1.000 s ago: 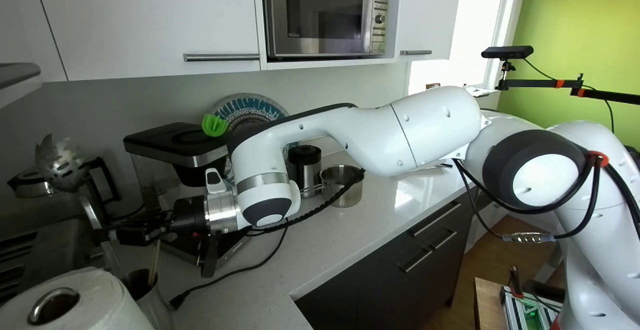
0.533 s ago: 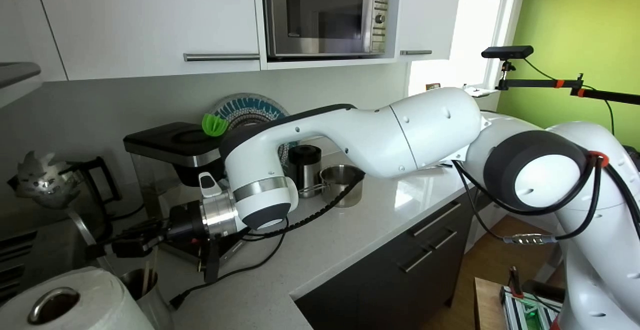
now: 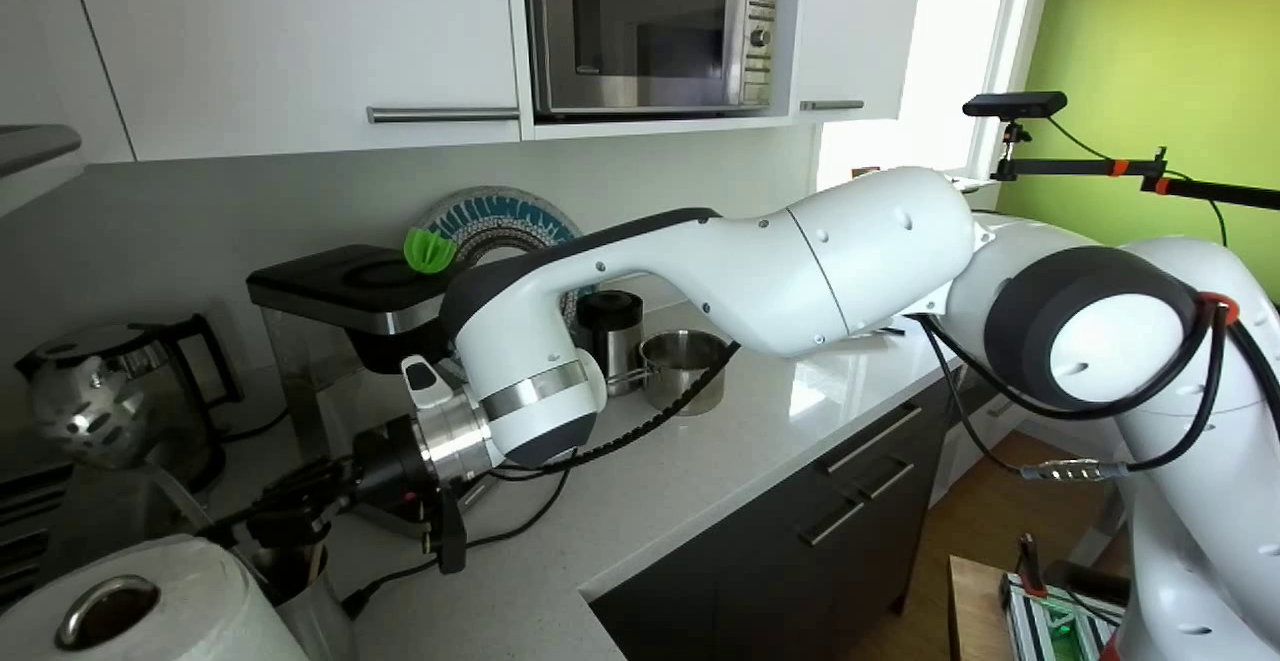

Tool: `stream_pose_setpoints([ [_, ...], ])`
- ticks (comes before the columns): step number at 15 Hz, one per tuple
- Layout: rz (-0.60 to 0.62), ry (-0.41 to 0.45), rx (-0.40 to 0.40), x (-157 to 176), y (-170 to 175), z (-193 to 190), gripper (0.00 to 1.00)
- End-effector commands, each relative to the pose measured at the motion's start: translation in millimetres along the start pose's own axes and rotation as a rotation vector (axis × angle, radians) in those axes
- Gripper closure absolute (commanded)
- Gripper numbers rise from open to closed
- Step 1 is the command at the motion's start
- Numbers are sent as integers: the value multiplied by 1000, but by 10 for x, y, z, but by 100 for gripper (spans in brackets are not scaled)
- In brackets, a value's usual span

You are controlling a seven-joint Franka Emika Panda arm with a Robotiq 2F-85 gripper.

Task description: Pick up the steel pasta server from the table and put it cocktail shaker near the paper towel roll

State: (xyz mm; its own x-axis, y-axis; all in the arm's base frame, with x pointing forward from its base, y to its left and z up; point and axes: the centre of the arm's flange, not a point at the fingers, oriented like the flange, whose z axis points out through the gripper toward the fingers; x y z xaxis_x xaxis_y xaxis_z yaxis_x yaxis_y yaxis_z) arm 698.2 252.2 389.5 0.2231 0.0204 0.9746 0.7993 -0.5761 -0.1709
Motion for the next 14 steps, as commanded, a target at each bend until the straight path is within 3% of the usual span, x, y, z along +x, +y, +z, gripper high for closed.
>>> stream_pose_setpoints([
  [1, -31, -25, 6, -64, -112, -248, 99],
  [4, -42, -43, -1, -130, -88, -301, 99],
  [6, -37, -48, -10, -178, -69, -314, 69],
  [10, -38, -50, -15, -181, -55, -344, 41],
  [11, -39, -50, -15, -175, -56, -350, 52],
  [12, -42, -48, -15, -173, -59, -352, 77],
  [14, -52, -50, -13, -174, -72, -350, 77],
])
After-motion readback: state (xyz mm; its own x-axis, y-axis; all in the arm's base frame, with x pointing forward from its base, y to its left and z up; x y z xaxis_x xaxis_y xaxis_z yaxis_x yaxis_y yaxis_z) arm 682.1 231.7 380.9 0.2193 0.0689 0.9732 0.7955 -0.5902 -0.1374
